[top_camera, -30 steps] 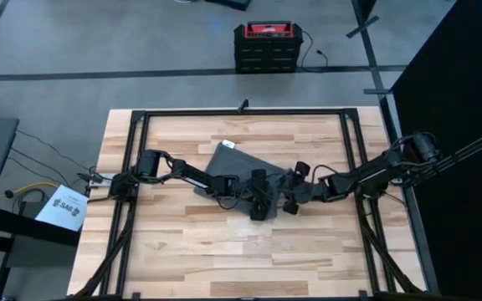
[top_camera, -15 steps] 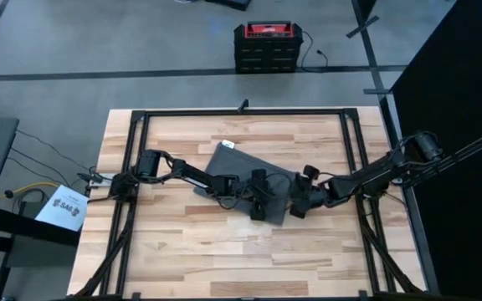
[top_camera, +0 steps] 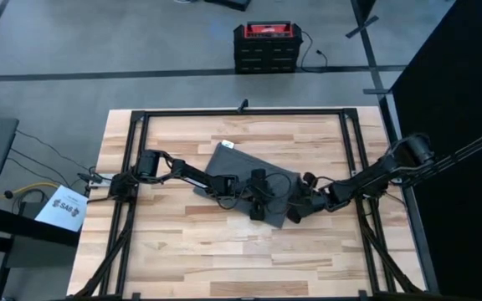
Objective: Roll towel
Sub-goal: Roll the gray towel
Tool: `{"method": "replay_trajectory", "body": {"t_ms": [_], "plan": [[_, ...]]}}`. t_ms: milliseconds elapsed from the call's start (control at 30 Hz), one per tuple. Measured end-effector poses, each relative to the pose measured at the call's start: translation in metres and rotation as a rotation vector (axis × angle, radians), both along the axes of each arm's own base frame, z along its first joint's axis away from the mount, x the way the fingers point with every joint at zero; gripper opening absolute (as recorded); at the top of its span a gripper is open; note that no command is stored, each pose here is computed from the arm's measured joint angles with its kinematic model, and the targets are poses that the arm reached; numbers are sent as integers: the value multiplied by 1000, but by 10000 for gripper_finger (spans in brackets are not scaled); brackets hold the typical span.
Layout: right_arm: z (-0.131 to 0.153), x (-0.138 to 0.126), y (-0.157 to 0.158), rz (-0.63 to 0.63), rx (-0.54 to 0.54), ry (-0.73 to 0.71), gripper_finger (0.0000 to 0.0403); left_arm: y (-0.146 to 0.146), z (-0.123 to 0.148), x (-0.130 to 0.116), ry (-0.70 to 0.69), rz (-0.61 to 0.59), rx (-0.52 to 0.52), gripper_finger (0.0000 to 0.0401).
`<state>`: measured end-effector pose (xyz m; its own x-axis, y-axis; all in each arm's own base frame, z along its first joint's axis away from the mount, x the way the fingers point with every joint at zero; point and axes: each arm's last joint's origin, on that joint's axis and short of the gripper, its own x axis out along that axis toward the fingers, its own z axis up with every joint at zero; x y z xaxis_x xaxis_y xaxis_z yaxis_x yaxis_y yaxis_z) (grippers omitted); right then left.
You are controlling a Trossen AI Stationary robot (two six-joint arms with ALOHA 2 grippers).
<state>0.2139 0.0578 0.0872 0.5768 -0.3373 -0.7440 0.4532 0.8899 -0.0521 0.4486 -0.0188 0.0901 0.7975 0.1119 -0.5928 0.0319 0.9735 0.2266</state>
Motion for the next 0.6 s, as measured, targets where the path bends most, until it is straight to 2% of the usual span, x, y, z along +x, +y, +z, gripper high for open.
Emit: {"method": "replay_trajectory", "body": {"t_ms": [267,600], "plan": [[7,9,0,116,-98,-64,140,0,0,0,0,0,-1,15],[41,13,-2,170,-148,-181,140,0,0,0,0,2,-3,15]]}}
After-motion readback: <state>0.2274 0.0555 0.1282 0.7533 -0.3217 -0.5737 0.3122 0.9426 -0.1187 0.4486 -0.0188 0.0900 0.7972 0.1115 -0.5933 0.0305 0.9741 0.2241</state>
